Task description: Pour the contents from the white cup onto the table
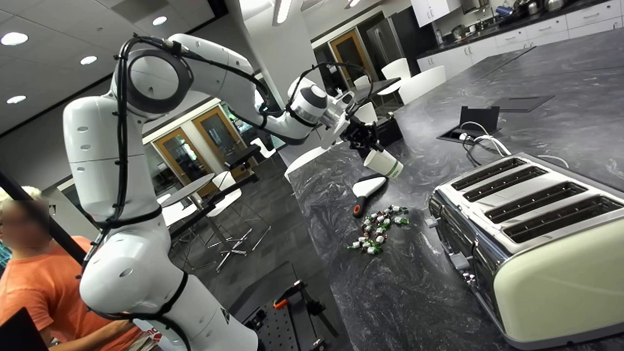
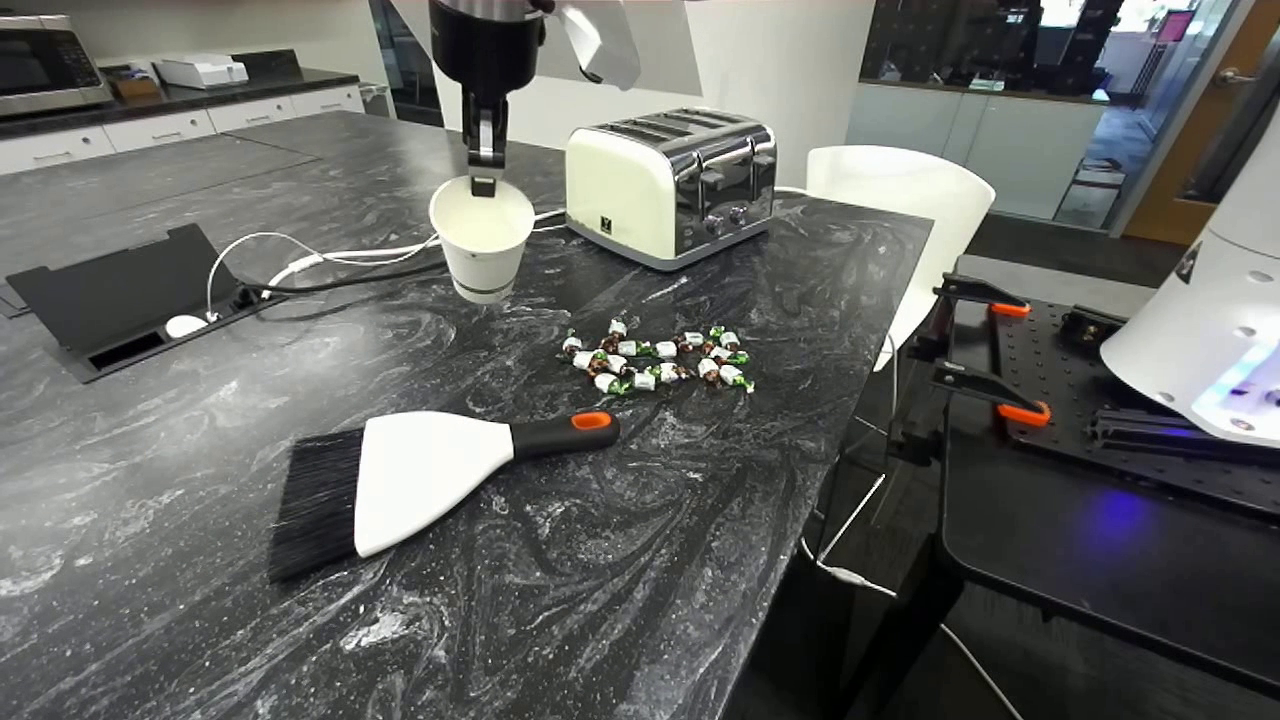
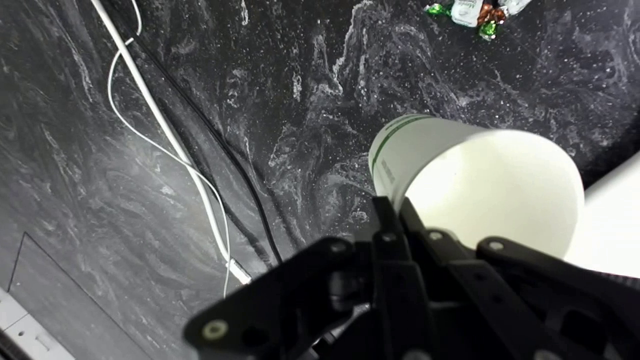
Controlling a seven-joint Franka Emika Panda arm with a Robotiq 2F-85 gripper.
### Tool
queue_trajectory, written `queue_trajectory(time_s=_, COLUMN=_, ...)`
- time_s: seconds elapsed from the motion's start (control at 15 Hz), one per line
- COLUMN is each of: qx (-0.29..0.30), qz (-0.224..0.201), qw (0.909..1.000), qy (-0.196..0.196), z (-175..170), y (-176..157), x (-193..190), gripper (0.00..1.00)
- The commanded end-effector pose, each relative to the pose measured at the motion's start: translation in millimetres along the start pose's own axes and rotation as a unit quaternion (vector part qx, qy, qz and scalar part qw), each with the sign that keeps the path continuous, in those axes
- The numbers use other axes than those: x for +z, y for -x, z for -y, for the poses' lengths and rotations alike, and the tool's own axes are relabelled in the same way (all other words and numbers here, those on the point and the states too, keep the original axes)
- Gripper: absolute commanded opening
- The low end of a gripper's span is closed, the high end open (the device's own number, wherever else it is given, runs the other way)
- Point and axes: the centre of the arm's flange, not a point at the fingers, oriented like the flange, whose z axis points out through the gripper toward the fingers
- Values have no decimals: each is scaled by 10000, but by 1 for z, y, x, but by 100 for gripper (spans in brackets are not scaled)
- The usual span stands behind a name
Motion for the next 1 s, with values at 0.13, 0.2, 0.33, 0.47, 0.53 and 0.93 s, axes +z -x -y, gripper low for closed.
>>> queue_trajectory(time_s=0.13, qx=651, qz=506, qw=9956, qy=-444, z=-44, y=-5, x=27, gripper=1)
queue_trajectory(time_s=0.2, qx=800, qz=705, qw=9926, qy=-576, z=-60, y=-5, x=38, gripper=1)
queue_trajectory(time_s=0.33, qx=1201, qz=1037, qw=9853, qy=-626, z=-101, y=-2, x=63, gripper=1)
queue_trajectory(time_s=0.47, qx=1499, qz=1297, qw=9780, qy=-648, z=-132, y=3, x=82, gripper=1)
queue_trajectory(time_s=0.53, qx=1639, qz=1403, qw=9738, qy=-721, z=-144, y=4, x=92, gripper=1)
queue_trajectory(time_s=0.93, qx=2379, qz=1376, qw=9549, qy=-1122, z=-165, y=4, x=132, gripper=1)
